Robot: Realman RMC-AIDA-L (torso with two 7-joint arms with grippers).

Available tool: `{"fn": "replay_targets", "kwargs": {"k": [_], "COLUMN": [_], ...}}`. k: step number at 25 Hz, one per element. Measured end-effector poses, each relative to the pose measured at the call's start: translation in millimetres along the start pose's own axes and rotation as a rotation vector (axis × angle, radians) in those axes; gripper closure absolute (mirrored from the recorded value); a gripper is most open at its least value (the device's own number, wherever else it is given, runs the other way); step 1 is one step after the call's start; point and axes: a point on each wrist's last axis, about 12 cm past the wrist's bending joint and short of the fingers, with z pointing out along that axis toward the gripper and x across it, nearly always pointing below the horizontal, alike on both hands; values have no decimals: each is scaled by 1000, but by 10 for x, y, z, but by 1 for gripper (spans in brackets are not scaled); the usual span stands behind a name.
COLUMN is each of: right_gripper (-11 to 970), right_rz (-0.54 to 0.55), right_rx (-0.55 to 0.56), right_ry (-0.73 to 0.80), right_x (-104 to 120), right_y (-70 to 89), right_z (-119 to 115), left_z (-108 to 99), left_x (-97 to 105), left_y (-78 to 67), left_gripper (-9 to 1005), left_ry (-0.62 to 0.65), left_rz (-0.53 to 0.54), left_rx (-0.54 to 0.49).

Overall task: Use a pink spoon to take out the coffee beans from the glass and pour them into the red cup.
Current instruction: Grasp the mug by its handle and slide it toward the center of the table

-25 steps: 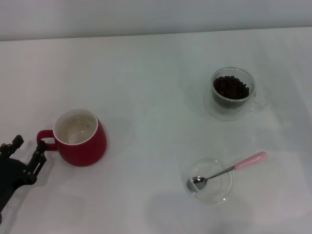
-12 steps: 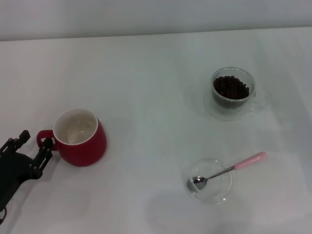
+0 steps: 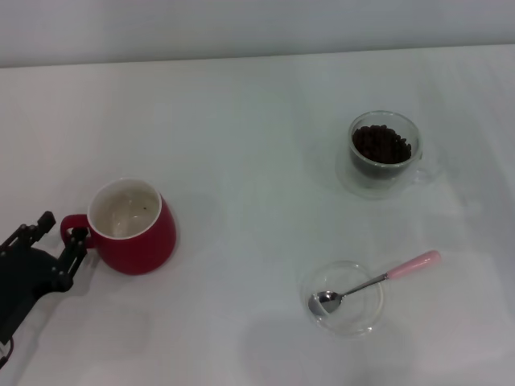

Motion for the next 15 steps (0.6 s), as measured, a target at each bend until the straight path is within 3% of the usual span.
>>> {"fn": "replay_targets", "kwargs": {"k": [7, 15], "right_gripper": [373, 373], "right_rz": [-1, -1], "right_rx": [-3, -4], "right_ry": [-2, 0], "right_x": [-5, -2], "right_y": [9, 8], "right_z": [12, 8], "left_z": [4, 14], "left_x": [-4, -8], "left_y": [2, -4], "left_gripper": [616, 732], "left_ry": [-3, -6], "left_rz": [-3, -7], "left_rx": [-5, -7]}}
